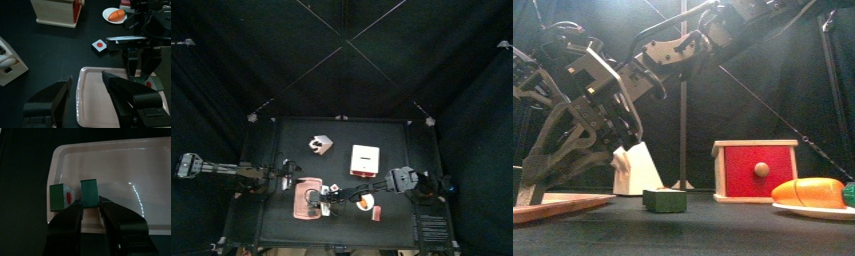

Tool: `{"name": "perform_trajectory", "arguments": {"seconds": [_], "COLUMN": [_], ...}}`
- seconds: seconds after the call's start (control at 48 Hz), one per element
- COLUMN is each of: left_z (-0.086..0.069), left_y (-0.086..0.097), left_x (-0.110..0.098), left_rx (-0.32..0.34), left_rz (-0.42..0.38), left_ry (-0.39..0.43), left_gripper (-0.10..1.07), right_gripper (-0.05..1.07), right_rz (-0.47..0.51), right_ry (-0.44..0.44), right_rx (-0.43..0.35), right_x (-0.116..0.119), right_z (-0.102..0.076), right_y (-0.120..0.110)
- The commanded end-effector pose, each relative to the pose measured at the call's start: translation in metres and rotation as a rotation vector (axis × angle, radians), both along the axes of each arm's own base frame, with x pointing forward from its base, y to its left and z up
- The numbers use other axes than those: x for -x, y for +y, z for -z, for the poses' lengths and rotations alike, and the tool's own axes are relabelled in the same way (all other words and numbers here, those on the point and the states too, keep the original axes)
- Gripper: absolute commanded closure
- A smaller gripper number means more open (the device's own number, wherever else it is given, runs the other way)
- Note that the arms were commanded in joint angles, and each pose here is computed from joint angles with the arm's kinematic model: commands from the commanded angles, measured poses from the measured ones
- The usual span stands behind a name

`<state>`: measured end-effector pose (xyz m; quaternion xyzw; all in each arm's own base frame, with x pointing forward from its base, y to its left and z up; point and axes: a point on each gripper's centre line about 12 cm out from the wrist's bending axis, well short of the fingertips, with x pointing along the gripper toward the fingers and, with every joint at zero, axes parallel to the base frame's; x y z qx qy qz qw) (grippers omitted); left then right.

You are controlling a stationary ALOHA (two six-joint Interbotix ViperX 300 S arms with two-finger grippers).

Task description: Grab sushi piece from plate

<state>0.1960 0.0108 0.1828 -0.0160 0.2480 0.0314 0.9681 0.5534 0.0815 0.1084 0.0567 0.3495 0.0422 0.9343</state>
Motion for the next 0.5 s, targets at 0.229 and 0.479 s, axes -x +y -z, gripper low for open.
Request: {"name": "perform_trajectory", "arguments": {"seconds": [0.229, 0.479], "left_z": [-0.005, -0.005], "left_y": [-0.001, 0.000], "left_x": [-0.003, -0.003], "left_rx": [0.002, 0.001], "left_rz": [0.004, 0.002], "left_ry": [-0.016, -0.016], "left_gripper": [0.11, 0.11], "right_gripper": [0.44, 0.44], "right_rz": [0.010, 0.020], "right_ry": [-0.083, -0.108], "right_rx": [-0.018, -0.036], "right_x": [0.002, 0.008], "right_z": [-0.048, -0.056], "right_y": [-0.004, -0.005]}}
